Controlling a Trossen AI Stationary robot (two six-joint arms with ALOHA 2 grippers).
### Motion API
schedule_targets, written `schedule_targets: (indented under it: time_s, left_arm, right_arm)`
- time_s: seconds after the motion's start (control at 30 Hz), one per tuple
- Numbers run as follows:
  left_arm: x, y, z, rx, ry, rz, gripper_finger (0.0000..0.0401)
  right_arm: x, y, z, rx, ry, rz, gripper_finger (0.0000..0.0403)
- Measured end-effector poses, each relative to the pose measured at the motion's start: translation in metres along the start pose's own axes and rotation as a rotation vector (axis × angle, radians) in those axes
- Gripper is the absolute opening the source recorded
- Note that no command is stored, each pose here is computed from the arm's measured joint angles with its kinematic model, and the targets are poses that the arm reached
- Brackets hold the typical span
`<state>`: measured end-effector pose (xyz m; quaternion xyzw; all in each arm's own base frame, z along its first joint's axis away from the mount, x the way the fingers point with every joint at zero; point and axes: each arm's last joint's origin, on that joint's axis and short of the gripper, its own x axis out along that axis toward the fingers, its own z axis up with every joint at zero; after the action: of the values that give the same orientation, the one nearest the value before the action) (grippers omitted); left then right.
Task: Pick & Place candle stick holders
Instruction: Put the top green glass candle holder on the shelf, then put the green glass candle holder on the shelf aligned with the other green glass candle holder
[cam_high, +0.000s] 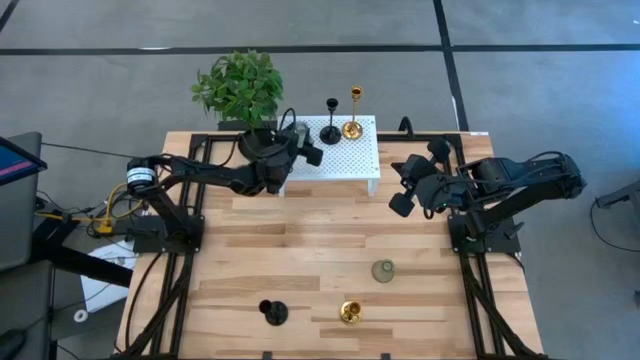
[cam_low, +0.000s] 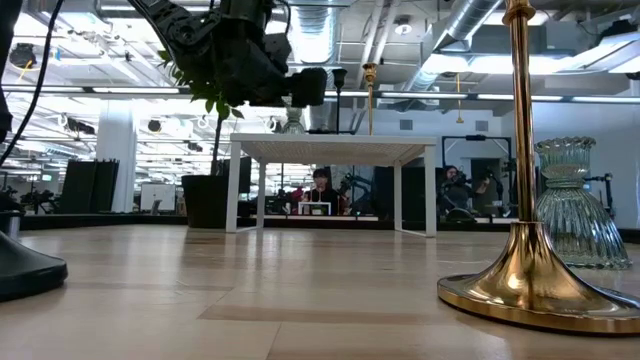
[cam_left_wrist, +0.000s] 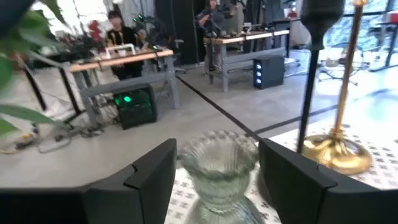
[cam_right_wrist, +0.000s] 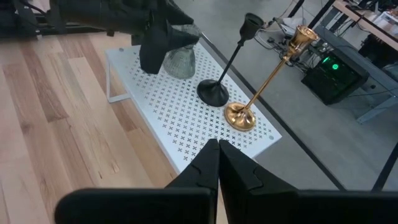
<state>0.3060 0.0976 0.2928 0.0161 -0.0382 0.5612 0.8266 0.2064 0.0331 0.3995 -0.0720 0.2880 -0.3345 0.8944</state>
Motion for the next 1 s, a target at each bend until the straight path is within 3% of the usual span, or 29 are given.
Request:
schedule_targets:
  time_s: [0.23,0.57,0.83,1.0]
  left_arm:
    - [-0.006,0.008,0.016,0.053,-0.024,0.047,0.0222]
    - [-0.021,0.022,0.046,-0.029,-0.08,0.033,0.0245]
    - [-0.065,0.014,0.07,-0.109,-0.119,-0.153,0.0235]
    - [-0.1,0.011,0.077,-0.051,-0.074,-0.291,0.0204]
  right_arm:
    - [0.0,0.0,0.0,-0.002,0.001,0.0,0.0]
    - [0.0,0.0,0.0,-0.003,0.003,-0.002,0.0]
    - [0.0,0.0,0.0,-0.004,0.002,0.0,0.0]
    - [-0.004,0.004,-0.001,-0.017,-0.004,0.03,0.0]
